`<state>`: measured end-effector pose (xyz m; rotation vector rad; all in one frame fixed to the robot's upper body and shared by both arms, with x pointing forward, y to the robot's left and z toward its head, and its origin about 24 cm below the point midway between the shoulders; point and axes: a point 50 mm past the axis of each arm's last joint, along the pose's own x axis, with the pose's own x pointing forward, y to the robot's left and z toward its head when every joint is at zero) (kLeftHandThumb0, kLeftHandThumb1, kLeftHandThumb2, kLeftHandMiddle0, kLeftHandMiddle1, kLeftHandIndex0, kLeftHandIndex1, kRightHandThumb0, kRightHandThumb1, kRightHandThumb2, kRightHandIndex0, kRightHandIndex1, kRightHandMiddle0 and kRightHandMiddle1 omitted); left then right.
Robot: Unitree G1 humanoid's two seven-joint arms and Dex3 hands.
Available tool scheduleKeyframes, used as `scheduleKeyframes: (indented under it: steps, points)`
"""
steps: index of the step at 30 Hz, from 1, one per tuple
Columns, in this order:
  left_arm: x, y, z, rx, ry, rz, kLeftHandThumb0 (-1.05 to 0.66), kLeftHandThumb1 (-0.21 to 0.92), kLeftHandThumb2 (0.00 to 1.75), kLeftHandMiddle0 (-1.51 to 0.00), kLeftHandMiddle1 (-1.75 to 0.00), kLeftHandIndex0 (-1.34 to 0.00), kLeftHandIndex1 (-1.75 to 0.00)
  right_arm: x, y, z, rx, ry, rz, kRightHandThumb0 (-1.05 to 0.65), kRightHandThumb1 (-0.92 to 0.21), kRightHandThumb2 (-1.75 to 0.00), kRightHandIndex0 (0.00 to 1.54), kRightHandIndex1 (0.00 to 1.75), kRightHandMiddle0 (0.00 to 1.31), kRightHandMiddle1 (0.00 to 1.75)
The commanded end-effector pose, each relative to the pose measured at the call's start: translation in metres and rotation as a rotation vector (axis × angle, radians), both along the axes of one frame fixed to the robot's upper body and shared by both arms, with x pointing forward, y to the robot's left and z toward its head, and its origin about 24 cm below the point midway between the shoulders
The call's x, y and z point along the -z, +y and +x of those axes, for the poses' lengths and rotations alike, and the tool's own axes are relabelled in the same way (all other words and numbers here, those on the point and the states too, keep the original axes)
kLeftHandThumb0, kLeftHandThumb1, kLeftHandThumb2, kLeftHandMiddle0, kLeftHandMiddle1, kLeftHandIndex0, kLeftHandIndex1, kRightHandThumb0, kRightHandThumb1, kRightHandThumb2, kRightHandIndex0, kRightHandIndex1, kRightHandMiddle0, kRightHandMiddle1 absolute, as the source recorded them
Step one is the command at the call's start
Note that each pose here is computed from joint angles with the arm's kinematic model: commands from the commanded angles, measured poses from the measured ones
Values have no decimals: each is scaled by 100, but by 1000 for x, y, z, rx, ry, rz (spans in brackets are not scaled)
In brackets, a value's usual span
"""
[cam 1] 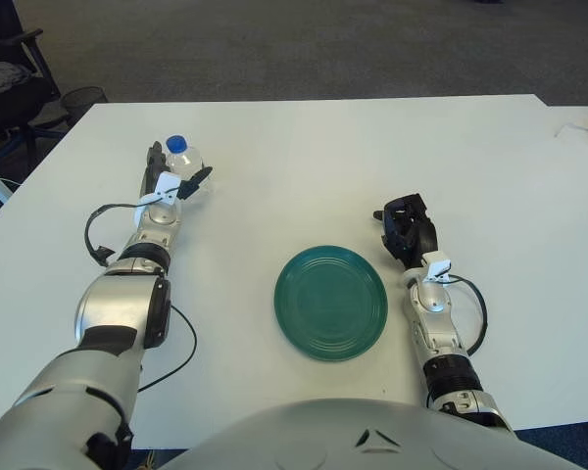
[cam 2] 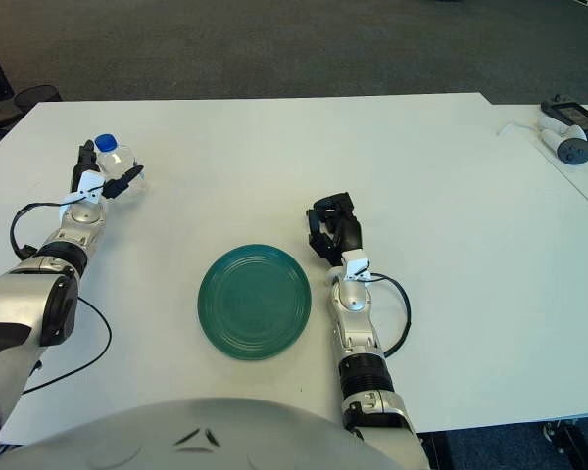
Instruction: Put the bottle into the plate.
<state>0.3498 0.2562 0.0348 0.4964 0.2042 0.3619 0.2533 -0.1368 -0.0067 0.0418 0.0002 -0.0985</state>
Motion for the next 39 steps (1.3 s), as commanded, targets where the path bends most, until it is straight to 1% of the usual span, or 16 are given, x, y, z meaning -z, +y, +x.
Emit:
scheduleKeyframes:
  steps: [1, 15, 25, 39]
  points:
    - [-9, -5, 8, 18, -1, 5, -105, 92, 5, -18, -1, 0, -34, 57, 6, -34, -16, 345, 25, -35, -89, -55, 35, 113, 21, 175]
    - [-9, -19, 13, 77, 15, -8, -105, 92, 6, -23, -3, 0, -37, 58, 7, -33, 3, 340, 41, -35, -89, -56, 34, 113, 22, 175]
    - [-7, -26, 13, 124, 14, 0, -105, 92, 6, -26, -5, 0, -35, 58, 7, -34, 1, 335, 33, -35, -88, -56, 33, 113, 22, 175]
    - [-2, -36, 13, 172, 40, -3, -105, 92, 7, -30, -7, 0, -38, 59, 8, -33, -15, 334, 41, -35, -88, -58, 34, 115, 22, 175]
